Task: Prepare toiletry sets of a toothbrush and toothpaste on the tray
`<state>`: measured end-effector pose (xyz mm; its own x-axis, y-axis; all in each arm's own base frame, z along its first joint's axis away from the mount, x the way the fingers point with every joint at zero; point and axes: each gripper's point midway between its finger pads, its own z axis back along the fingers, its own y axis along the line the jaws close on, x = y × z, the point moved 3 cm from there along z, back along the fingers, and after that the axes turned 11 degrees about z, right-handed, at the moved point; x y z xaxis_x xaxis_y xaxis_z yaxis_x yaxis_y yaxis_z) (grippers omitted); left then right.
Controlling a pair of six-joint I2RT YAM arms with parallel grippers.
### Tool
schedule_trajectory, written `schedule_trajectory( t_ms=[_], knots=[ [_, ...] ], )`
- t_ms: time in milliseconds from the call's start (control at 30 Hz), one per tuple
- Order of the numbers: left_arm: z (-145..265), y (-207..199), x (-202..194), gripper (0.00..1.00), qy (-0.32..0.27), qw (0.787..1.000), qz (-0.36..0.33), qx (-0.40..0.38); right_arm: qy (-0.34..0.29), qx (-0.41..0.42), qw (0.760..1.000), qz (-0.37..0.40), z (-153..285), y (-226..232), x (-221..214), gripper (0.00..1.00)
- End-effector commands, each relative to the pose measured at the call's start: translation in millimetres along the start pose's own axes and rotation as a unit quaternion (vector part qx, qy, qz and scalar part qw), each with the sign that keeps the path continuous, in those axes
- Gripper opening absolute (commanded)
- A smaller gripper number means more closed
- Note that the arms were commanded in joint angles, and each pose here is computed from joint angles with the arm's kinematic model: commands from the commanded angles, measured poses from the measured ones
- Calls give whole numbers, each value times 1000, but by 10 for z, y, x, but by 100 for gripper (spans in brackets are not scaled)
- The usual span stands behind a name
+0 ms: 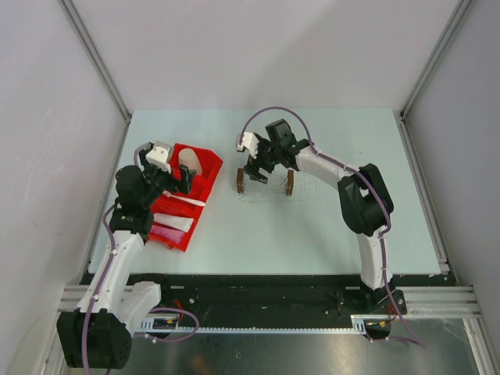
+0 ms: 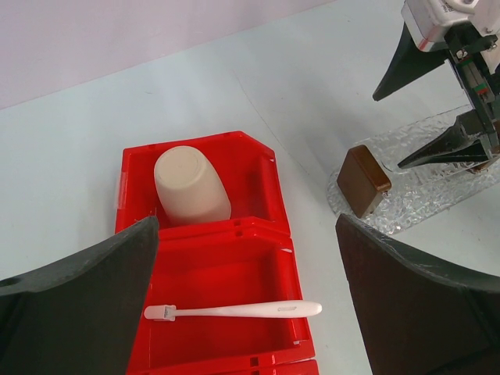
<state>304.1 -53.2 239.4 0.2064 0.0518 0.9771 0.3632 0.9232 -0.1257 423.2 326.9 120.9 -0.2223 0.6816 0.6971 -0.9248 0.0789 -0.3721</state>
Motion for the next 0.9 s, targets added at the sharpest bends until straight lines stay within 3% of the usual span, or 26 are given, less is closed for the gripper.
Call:
schedule_trajectory(
  t_ms=[0,867],
  knots=[
    [0,2,21,100,-8,1000,-28,-12,4,20,1000,9,-71,99,-33,95],
    [15,3,31,100,-11,999,-30,-10,15,63,997,35,-49,287,-110,95]
  ],
)
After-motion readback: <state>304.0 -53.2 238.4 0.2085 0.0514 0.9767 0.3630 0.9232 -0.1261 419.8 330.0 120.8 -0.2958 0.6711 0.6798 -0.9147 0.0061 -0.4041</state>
